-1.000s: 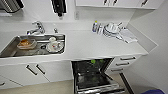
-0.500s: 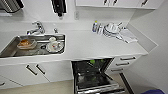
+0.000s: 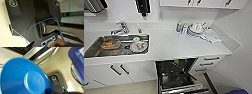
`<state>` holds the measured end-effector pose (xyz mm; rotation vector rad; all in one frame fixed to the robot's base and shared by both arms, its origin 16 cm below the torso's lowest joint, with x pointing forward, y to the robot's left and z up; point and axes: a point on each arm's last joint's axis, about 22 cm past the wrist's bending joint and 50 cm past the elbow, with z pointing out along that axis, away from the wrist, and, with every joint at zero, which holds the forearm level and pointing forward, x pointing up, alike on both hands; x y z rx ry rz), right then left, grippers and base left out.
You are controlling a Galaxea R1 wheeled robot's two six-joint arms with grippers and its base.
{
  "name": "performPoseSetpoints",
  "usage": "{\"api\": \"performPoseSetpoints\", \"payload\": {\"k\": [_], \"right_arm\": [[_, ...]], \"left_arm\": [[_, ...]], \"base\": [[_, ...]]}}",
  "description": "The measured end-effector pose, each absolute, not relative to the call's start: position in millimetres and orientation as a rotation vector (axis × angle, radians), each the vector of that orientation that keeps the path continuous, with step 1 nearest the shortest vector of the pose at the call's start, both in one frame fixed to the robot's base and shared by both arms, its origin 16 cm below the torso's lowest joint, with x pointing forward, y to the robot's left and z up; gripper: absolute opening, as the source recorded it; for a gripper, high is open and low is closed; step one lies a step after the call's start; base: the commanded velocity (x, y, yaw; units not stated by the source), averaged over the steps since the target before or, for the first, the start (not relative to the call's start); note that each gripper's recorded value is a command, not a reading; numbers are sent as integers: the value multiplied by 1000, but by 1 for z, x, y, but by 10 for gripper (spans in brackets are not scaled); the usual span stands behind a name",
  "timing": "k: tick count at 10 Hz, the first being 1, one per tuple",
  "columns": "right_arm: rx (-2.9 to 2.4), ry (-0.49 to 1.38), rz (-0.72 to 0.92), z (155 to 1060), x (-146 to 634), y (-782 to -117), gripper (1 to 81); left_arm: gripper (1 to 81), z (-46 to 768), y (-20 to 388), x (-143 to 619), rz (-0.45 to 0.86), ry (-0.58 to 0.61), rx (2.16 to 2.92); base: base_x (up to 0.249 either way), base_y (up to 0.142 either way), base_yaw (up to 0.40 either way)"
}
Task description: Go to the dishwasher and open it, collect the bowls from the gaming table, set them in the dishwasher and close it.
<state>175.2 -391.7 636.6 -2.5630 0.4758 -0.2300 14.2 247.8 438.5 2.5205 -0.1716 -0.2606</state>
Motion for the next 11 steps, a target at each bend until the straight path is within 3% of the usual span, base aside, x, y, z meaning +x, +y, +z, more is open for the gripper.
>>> {"api": "performPoseSetpoints", "payload": {"k": [3,5,8,11], "right_arm": [[-2515,366,-279,658,250,-368,10],[-2477,304,-285,671,293,-344,10],[-2404,245,-268,666,331,-287,10],[-2379,228,-292,651,378,-250,10]], "left_arm": [[811,429,278,-9,-257,-124,2553],[811,430,262,-30,-261,-106,2532],[811,461,219,-110,-349,-56,2439],[811,470,210,-132,-370,-67,2423]], "base": [[0,0,0],[0,0,0],[0,0,0],[0,0,0]]}}
